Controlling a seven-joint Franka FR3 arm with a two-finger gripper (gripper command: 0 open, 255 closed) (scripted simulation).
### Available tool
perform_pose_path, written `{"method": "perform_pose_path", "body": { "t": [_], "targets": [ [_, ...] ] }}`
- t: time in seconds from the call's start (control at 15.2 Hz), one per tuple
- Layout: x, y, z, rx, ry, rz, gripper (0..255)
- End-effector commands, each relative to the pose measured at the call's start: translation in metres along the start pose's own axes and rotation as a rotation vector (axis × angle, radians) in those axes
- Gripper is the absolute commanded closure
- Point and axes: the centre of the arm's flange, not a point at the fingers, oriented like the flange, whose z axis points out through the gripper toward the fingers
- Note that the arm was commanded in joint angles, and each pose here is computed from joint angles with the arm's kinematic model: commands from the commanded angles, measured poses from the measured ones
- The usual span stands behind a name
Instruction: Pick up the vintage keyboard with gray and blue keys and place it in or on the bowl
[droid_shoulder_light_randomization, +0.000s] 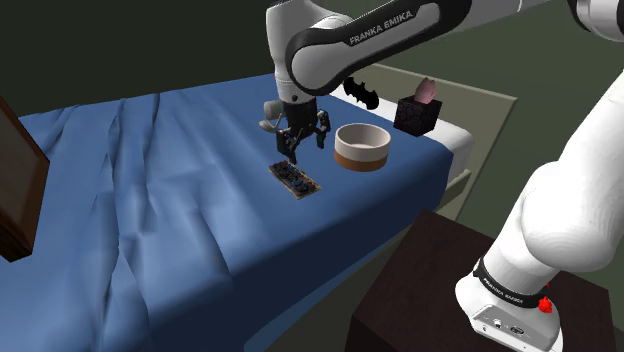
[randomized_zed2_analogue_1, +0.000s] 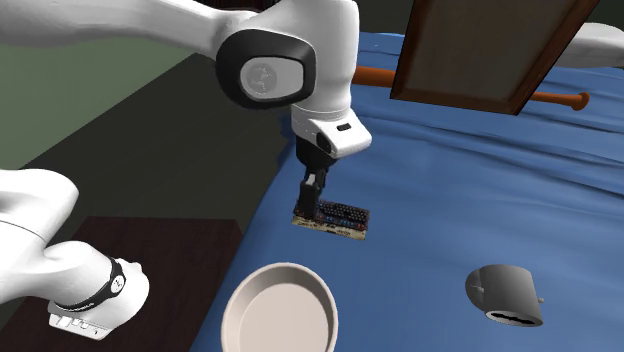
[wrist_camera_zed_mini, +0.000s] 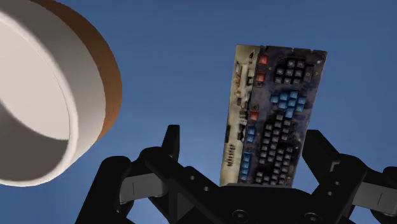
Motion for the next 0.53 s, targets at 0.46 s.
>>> {"method": "perform_pose_path", "body": {
  "t": [0.46],
  "targets": [
    [0.049, -0.051, 0.047, -0.025, -0.006, 0.045, 0]
  ]
}}
